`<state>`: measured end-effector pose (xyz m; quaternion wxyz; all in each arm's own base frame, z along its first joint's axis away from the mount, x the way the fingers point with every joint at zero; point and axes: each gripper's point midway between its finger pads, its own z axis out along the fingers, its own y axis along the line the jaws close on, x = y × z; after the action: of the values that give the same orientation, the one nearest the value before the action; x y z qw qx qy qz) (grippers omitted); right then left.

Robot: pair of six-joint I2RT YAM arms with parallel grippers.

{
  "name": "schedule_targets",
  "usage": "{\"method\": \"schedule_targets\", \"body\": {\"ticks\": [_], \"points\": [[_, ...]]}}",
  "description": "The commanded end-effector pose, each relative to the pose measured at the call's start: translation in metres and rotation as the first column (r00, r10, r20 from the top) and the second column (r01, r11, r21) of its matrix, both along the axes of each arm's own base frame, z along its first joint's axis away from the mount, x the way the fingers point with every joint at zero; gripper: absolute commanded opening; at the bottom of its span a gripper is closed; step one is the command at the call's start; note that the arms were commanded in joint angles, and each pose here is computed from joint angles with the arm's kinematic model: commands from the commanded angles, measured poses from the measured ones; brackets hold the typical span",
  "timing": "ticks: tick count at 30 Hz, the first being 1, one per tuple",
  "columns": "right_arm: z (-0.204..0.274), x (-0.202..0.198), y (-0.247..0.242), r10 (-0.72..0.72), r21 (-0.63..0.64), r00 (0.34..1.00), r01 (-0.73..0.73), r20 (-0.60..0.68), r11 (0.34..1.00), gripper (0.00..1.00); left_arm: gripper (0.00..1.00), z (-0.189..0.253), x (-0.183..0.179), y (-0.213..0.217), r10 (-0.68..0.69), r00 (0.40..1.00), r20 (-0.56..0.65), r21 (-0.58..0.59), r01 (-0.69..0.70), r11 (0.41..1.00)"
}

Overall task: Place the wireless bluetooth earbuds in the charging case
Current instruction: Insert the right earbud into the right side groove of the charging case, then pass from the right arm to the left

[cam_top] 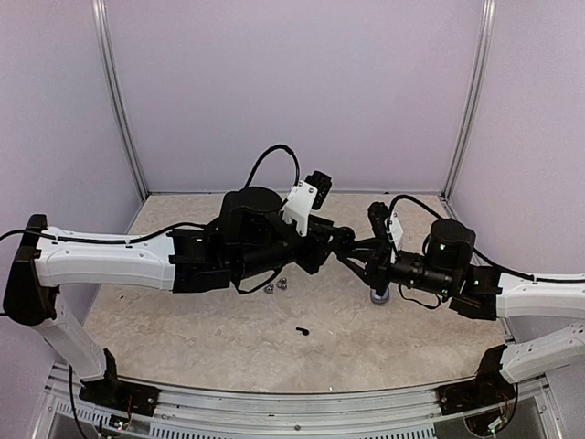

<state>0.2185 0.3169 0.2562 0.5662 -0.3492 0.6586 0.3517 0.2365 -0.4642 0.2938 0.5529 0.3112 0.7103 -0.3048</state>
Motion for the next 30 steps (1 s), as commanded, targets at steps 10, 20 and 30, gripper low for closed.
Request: {"method": "schedule_targets", "body": {"ticks": [10,20,30], "points": [[0.017,-0.032,-0.003,0.152,0.025,0.98,-0.156,0.125,0.987,0.0,0.58,0.068,-0.014,0.06,-0.129,0.989,0.074,-0.134,0.138,0.981],[0.021,-0.08,0.009,0.43,-0.041,0.883,-0.43,0.19,0.902,0.0,0.54,0.062,-0.075,0.061,-0.46,0.882,0.099,-0.046,0.466,0.884],[0.019,-0.096,0.013,0.532,-0.073,0.828,-0.528,0.179,0.846,0.0,0.5,0.033,-0.102,0.029,-0.575,0.817,0.04,0.038,0.574,0.818]]}}
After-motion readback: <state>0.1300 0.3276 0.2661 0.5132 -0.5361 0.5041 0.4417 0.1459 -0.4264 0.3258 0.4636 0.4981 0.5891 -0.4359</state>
